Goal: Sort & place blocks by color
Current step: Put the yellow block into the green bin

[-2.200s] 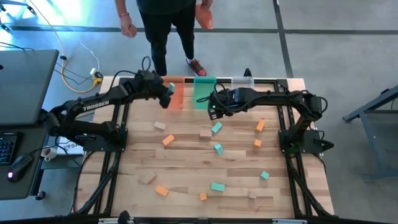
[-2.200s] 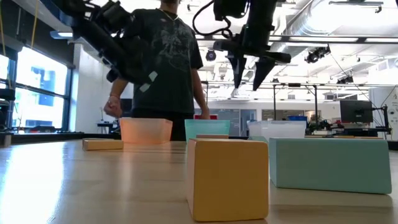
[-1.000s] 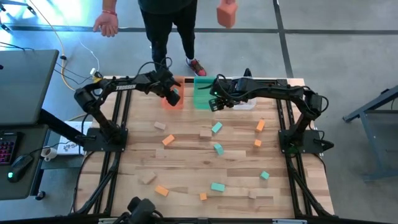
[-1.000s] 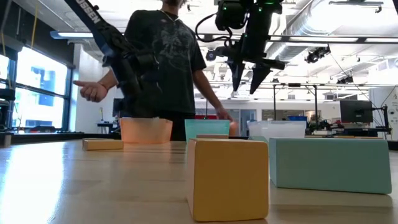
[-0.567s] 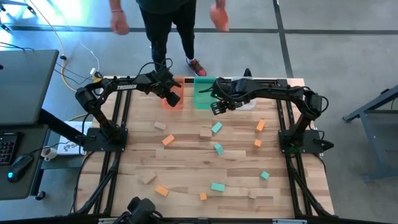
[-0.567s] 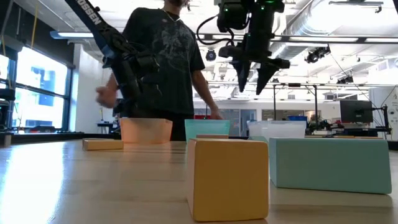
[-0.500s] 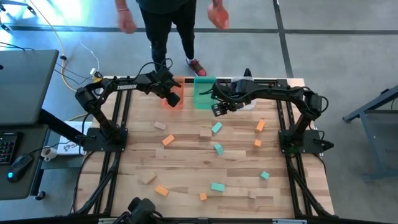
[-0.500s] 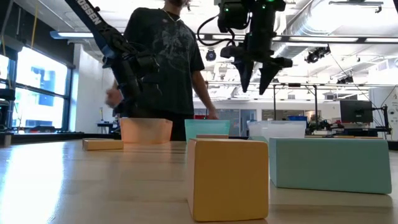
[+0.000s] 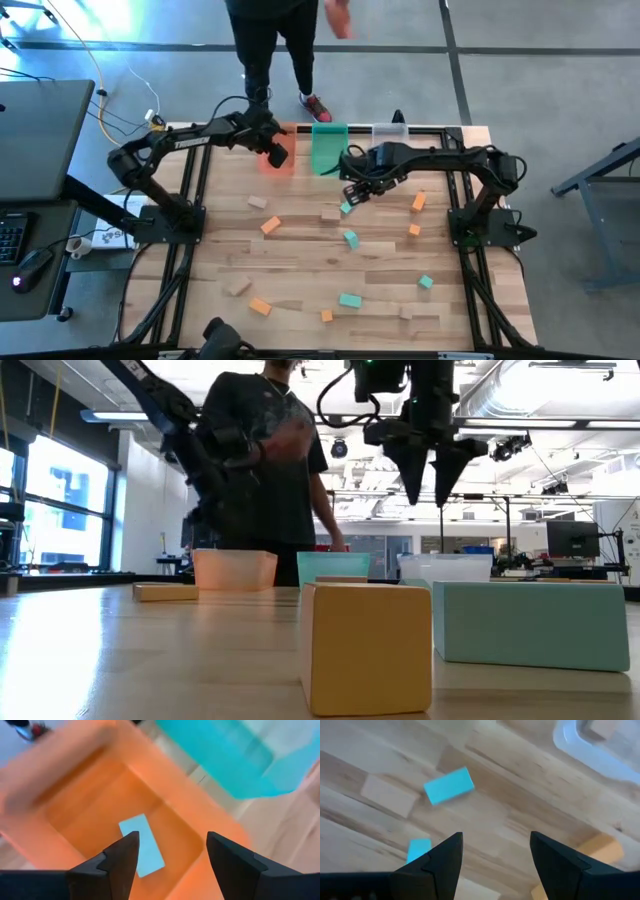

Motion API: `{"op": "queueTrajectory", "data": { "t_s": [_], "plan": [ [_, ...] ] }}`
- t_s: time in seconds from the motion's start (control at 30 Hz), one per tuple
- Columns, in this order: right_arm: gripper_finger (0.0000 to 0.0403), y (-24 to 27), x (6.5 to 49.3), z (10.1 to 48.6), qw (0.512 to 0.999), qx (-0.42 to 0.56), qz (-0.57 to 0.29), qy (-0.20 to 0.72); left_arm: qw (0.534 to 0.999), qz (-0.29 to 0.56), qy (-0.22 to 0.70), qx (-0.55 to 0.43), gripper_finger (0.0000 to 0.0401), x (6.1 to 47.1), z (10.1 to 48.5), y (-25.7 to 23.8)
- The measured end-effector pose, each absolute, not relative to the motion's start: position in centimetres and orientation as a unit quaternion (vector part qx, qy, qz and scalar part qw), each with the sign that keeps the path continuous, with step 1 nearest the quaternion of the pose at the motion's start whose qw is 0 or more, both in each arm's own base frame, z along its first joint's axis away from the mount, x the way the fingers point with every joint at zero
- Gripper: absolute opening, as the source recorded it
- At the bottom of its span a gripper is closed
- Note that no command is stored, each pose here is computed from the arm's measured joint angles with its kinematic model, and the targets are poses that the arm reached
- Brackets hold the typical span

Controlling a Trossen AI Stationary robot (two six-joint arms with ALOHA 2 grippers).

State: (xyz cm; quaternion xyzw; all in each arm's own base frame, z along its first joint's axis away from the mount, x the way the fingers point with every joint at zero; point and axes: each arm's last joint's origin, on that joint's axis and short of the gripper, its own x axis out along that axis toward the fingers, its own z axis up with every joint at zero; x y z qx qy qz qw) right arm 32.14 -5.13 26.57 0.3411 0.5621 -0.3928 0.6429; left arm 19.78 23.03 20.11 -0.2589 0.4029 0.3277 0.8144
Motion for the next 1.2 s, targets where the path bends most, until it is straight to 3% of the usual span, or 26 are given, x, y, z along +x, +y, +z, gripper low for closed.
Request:
{"op": "queueTrajectory", "data": {
  "t_s": [0.47,1.0,1.2],
  "plan": [
    [0.022,-0.8,30.4,24.7,0.59,0.284,-0.417,0.63,0.867,0.34,0.303,-0.203,0.022,17.3,27.5,19.7],
    [0.022,1.9,27.7,22.0,0.536,0.203,-0.315,0.756,0.851,0.316,0.366,-0.204,0.022,16.4,27.3,18.0],
    [0.022,1.8,25.8,22.2,0.523,0.189,-0.326,0.764,0.853,0.31,0.364,-0.21,0.022,16.9,27.3,17.6]
  ]
}}
